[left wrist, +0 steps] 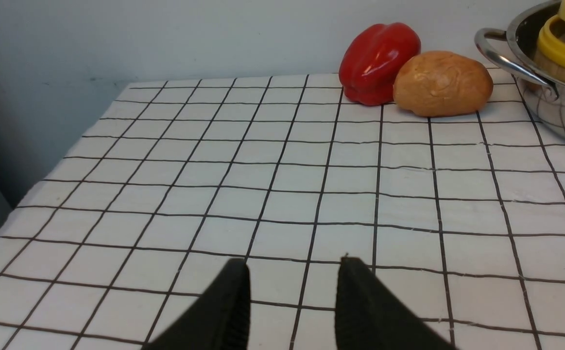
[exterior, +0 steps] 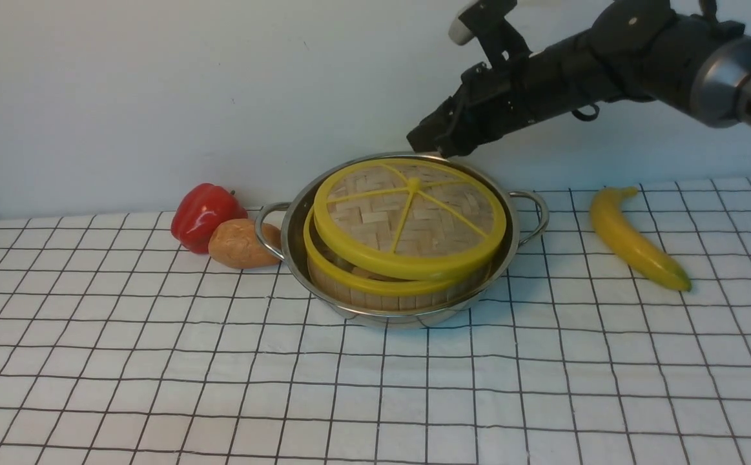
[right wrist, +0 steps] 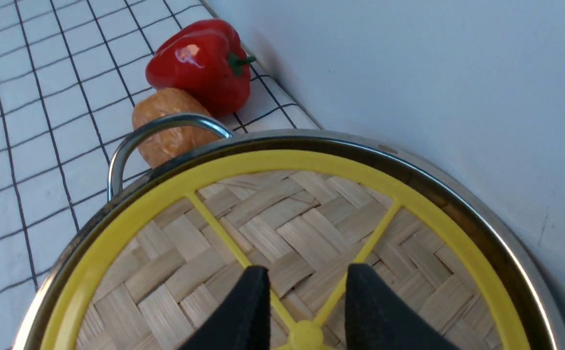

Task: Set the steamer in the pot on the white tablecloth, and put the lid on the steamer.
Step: 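Place the bamboo steamer lid onto the steamer basket in the pot with the right gripper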

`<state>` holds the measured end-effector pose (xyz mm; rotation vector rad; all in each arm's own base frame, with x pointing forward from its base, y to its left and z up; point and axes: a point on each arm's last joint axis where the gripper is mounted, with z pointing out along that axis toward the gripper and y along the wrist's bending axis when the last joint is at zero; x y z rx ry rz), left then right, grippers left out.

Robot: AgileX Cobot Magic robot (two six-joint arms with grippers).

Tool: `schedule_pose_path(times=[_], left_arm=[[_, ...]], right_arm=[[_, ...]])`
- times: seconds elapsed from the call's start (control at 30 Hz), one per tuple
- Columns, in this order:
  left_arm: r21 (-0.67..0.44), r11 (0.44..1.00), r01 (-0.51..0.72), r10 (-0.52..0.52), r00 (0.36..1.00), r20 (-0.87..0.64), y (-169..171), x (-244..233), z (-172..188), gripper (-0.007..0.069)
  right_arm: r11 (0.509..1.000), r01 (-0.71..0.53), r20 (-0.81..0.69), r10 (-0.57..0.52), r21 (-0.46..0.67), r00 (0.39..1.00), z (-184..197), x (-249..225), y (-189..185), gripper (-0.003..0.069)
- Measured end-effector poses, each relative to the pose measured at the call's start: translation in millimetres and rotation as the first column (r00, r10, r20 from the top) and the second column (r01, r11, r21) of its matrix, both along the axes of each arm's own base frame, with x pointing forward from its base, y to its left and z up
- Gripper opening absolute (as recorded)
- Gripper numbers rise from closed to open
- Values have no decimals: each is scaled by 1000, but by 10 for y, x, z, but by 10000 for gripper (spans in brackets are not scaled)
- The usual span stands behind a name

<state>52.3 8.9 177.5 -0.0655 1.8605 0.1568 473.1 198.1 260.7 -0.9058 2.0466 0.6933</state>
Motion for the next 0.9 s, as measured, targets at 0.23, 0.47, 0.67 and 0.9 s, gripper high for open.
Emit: schedule_pose_path(times=[0.23,0.47,0.67,0.9], left_arm=[[0,1000,0,0,1000,0,0,0,0,243],[0,1000,0,0,1000,0,0,0,0,243],[0,1000,0,0,1000,0,0,0,0,243],[0,1000,0,0,1000,0,0,0,0,243]], right_arm=[[999,43,-78,-44,-9,996,-294,82,8,242],[999,52,-108,-50,15,993,-361,94,31,242],[999,41,-115,-38,26,993,-357,71,81,288],[999,36,-123,-32,32,992,-355,47,137,320]])
